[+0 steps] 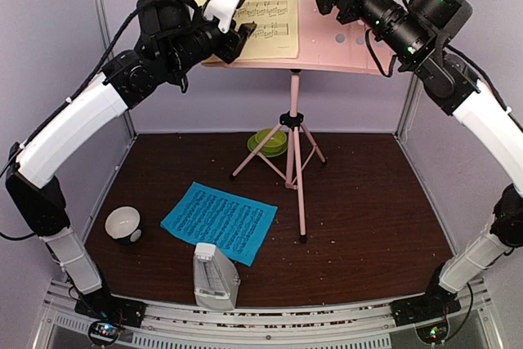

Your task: Set up the instrument practice props

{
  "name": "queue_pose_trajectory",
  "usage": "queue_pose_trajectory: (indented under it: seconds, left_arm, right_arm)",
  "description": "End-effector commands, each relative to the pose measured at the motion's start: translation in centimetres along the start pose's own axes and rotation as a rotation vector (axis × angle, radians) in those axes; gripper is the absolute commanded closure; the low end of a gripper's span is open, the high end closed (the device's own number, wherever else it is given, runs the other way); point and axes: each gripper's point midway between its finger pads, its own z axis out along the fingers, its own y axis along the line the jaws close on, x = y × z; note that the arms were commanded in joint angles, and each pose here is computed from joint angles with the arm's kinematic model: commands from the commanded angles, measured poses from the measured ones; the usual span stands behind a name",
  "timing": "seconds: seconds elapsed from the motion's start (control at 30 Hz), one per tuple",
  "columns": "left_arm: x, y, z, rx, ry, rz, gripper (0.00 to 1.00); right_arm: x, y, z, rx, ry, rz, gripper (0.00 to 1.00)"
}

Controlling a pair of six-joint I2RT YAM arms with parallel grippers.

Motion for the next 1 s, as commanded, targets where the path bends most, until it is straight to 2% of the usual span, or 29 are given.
queue_pose_trajectory:
  seconds: [0.0, 0.13, 0.23, 0.33, 0.5, 0.6, 0.97]
  left_arm:
    - [-0.8, 0.6, -0.3, 0.008, -0.012, -0.012, 0.51]
    - [0.1, -0.6, -0.2, 0.055, 0.012, 0.022, 0.56]
    - [0.4, -0.7, -0.2, 0.055, 0.022, 0.030, 0.57]
    - [0.1, 0.0, -0.6, 0.033, 0.019, 0.034, 0.50]
    - [-1.2, 1.4, -1.3, -0.007, -0.011, 0.017, 0.31]
    - [-2.3, 2.1, -1.8, -0.017, -0.039, 0.013, 0.26]
    - [-6.2, 3.5, -4.8, 0.029, -0.161, -0.053, 0.23]
  right_arm:
    - [-1.3, -0.6, -0.8, 0.023, -0.031, 0.008, 0.14]
    - [-1.0, -0.7, -0.9, 0.022, -0.022, 0.004, 0.14]
    - [-1.0, -0.8, -1.0, 0.025, -0.019, 0.001, 0.14]
    - [-1.0, -0.8, -1.1, 0.021, -0.019, 0.000, 0.14]
    - [-1.2, -0.7, -1.3, 0.016, -0.025, 0.005, 0.14]
    - [-1.3, -0.6, -1.3, 0.011, -0.026, 0.013, 0.14]
    - [-0.9, -1.3, -2.8, 0.041, -0.023, 0.077, 0.14]
